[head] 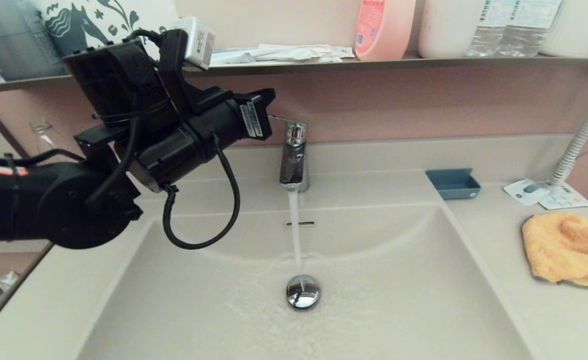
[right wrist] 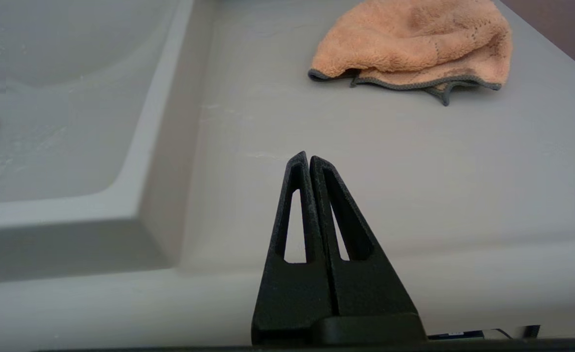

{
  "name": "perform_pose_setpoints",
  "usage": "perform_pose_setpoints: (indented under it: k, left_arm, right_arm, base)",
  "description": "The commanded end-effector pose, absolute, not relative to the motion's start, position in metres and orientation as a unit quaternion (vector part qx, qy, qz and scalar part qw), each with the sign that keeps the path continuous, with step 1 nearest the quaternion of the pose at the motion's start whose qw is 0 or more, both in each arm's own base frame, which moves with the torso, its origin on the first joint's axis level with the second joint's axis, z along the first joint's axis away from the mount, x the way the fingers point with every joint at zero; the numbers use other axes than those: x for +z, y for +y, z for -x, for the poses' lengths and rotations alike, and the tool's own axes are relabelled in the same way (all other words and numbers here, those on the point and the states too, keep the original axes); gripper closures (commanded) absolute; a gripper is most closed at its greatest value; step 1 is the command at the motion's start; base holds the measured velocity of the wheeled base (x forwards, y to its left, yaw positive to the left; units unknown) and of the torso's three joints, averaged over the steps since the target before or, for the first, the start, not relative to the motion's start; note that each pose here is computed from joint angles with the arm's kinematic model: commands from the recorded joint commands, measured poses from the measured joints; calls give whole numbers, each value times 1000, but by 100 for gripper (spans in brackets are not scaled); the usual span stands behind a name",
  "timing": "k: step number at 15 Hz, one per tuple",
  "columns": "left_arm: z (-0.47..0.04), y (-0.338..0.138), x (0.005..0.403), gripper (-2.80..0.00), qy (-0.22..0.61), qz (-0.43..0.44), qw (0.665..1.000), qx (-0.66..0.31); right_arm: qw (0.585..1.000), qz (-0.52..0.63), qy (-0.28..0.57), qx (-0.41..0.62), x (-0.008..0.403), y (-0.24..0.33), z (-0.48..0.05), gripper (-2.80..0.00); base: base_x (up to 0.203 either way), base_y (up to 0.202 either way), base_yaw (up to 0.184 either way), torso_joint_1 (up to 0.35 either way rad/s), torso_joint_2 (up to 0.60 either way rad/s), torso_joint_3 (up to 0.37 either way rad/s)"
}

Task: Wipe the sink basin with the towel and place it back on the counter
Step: Turn off the faucet

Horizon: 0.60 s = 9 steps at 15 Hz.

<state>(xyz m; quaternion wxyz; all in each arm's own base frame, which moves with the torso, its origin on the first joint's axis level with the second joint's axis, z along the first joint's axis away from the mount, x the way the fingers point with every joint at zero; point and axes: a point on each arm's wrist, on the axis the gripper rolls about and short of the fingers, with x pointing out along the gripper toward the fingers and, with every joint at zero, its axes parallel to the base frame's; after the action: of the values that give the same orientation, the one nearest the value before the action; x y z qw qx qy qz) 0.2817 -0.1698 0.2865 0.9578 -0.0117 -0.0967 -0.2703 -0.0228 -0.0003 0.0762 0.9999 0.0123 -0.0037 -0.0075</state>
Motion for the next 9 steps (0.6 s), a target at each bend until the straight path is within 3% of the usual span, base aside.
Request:
perform_pose_setpoints:
  k: [1,9]
  left_arm:
    - [-286,-173,283,0,-94,9,958,-271]
    - [-293,-178,272,0,-83,-10,958,-275]
  right_arm:
    - [1000,-12,-4,-8,76,0,23,0]
    - [1000,-12,-4,-8,76,0,23,0]
  base:
    - [0,0,0,0,0,0]
    - [0,0,0,0,0,0]
